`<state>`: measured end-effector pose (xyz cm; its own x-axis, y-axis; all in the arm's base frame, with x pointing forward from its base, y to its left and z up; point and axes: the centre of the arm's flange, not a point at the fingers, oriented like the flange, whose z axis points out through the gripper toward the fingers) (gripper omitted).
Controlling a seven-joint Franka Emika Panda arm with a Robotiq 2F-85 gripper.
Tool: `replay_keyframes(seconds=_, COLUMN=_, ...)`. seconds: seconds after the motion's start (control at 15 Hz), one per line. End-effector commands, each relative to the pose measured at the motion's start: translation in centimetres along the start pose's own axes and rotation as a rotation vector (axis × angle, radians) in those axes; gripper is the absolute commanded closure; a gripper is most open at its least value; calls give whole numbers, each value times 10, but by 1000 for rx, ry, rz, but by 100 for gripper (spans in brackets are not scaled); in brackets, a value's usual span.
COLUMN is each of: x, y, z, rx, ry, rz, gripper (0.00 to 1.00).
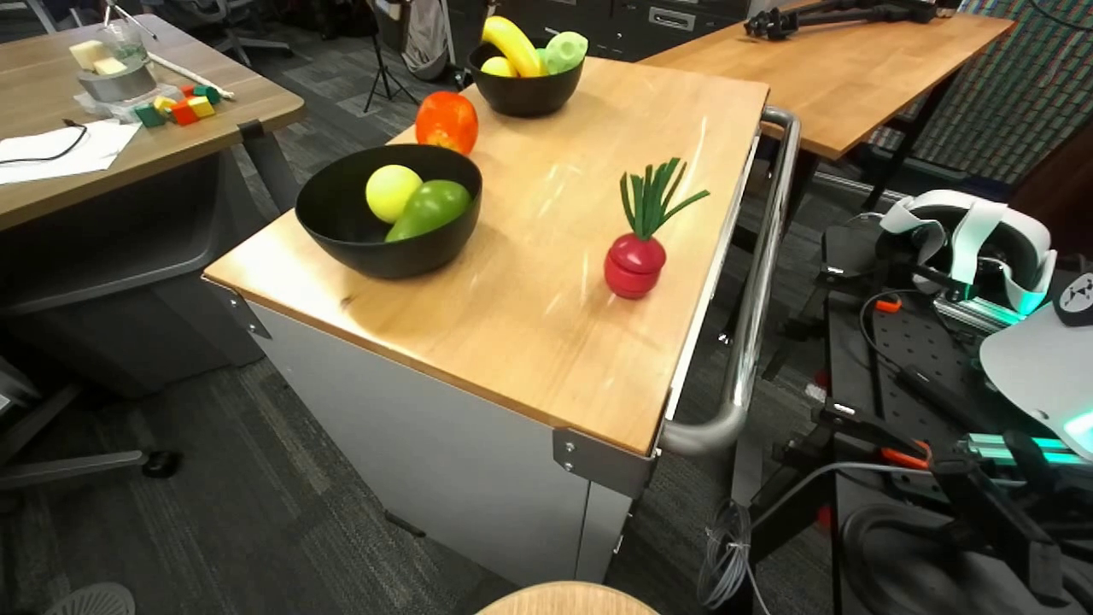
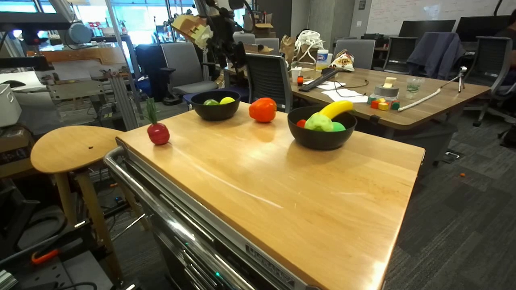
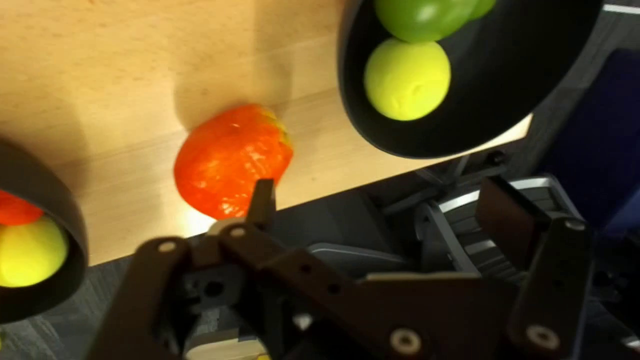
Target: Take the plastic fruits and vegetables and place them on the table
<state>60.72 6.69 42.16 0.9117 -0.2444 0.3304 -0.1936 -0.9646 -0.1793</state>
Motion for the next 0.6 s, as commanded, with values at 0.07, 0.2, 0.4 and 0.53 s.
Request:
replay_keyframes(seconds=0.07, x=7, y=-40, z=28, rx=35, ry=-28, rz=27, gripper=0)
replay_keyframes(seconds=0.2, x=8, y=-50, z=51, rx=20, ry=-70, rz=43, gripper=0)
replay_keyframes(seconds=0.4, x=8, y=-61, z=76, rx=0, ry=-107, rz=59, gripper=0)
replay_keyframes(seconds=0.53, x=8, y=-66, z=89, rx=-9, ry=-132, rz=70, gripper=0)
